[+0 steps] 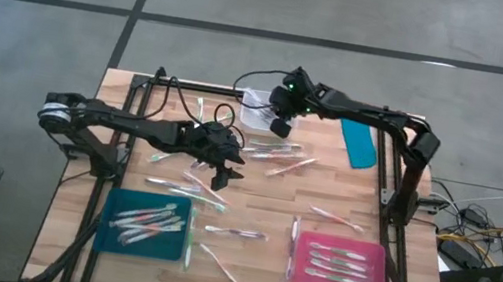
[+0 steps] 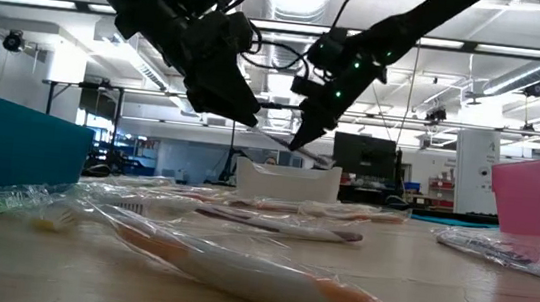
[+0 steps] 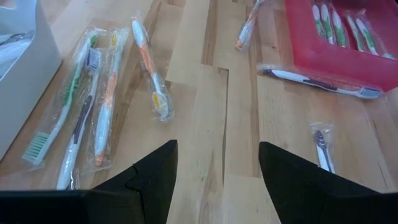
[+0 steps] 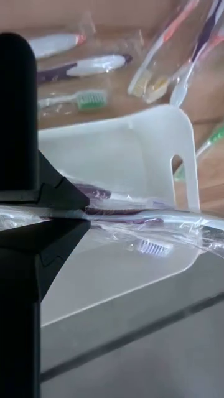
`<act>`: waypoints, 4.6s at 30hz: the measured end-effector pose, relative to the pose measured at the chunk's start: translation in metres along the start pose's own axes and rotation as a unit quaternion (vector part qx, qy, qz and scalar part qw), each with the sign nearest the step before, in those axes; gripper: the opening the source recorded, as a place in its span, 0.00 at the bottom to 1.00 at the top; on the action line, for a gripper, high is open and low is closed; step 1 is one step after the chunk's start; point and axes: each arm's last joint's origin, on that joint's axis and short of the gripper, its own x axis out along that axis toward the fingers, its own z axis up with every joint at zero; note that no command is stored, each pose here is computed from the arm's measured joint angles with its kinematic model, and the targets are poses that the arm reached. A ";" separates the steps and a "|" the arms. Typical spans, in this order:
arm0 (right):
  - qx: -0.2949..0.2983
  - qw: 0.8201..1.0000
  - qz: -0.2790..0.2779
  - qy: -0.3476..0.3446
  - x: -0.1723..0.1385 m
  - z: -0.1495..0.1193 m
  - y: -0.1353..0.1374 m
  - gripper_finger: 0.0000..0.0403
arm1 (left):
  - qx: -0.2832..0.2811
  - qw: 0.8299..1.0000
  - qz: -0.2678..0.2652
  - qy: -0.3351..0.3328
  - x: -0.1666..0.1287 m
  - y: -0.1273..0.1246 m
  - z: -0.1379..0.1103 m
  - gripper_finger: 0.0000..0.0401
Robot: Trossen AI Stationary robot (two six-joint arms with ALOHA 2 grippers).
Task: Pick & Place Toothbrushes
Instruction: Put the violet toothbrush into the white bin, then put the orange toothbrush into the blue bin
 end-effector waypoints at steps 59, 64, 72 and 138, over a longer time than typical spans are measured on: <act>0.079 0.997 0.004 0.022 -0.028 0.033 -0.009 0.46 | 0.000 1.000 0.000 0.002 0.000 0.000 0.000 0.57; 0.079 0.997 0.002 0.003 -0.050 0.039 -0.006 0.42 | 0.000 1.000 0.000 0.002 0.000 0.000 0.000 0.57; 0.069 0.997 0.005 -0.016 -0.072 0.047 0.001 0.31 | 0.000 1.000 0.000 0.002 0.000 0.000 0.000 0.57; 0.005 0.998 0.054 -0.012 -0.138 0.025 0.037 0.02 | 0.049 0.998 0.030 0.023 0.000 0.002 -0.004 0.57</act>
